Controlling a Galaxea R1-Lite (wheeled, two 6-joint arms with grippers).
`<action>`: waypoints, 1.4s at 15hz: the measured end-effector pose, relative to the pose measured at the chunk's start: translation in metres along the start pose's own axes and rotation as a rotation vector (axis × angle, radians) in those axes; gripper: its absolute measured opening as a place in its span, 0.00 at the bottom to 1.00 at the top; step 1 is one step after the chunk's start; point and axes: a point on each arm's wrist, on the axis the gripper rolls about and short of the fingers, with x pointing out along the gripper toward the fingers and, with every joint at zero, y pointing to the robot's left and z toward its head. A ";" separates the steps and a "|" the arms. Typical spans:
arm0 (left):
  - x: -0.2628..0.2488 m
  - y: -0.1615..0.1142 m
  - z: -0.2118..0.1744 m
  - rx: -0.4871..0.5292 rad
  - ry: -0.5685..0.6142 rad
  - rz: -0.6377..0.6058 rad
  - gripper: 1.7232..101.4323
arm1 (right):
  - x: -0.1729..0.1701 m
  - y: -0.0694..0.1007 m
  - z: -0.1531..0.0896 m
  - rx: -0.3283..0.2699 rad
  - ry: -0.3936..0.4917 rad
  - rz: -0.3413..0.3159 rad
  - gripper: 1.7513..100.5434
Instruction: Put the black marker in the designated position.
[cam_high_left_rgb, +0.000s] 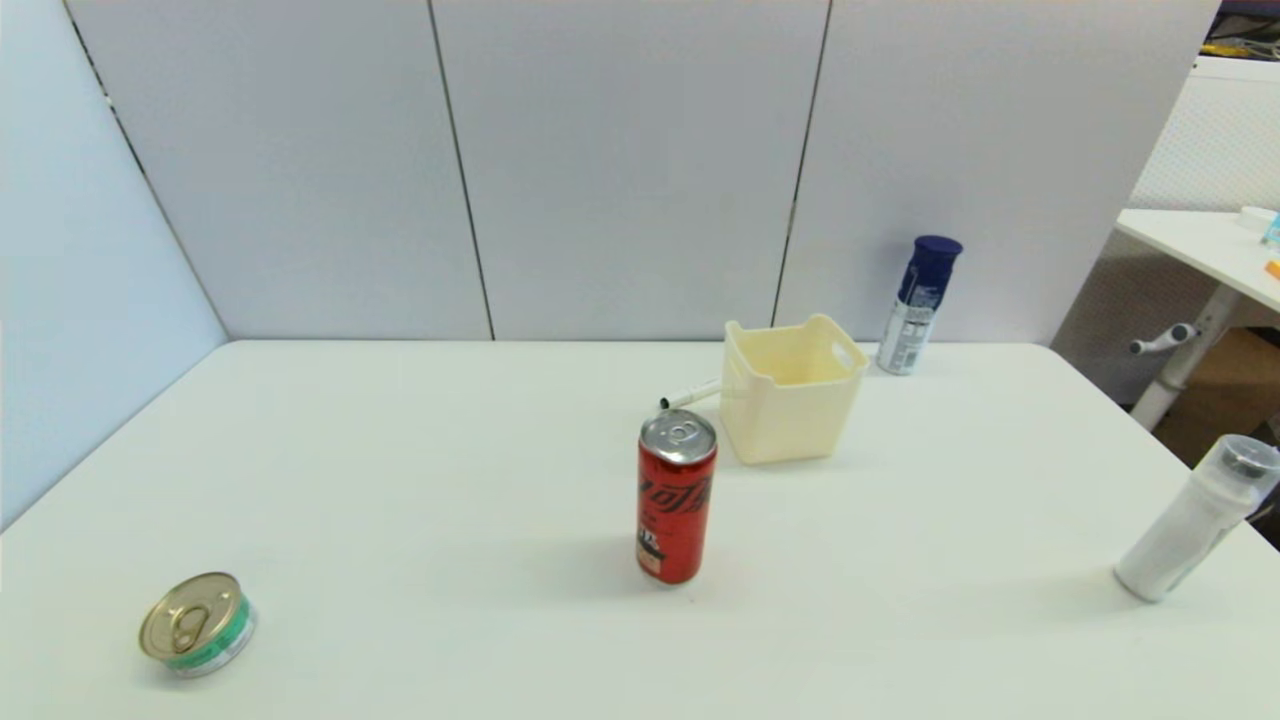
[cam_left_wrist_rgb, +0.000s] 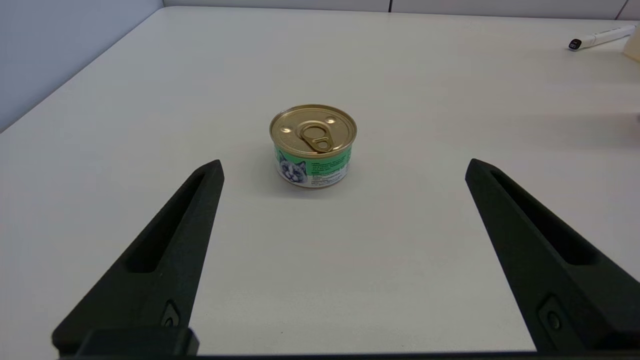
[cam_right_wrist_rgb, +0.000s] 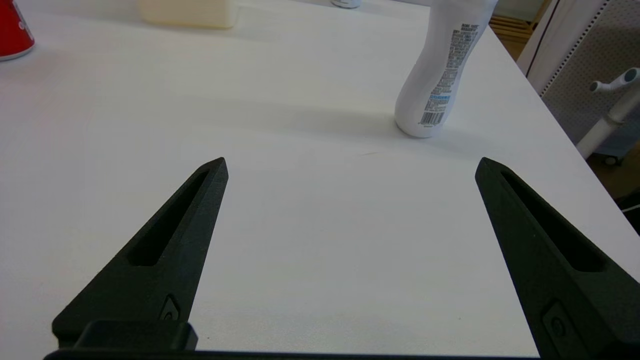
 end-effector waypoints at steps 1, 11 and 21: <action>0.000 0.000 0.000 -0.001 0.000 0.000 0.96 | 0.000 0.000 0.000 0.000 0.000 0.000 0.97; 0.000 0.000 0.000 -0.001 0.000 0.000 0.96 | 0.000 0.000 0.000 0.000 0.000 0.000 0.97; 0.000 0.000 0.000 -0.001 0.000 0.000 0.96 | 0.000 0.000 0.000 -0.002 0.001 -0.004 0.97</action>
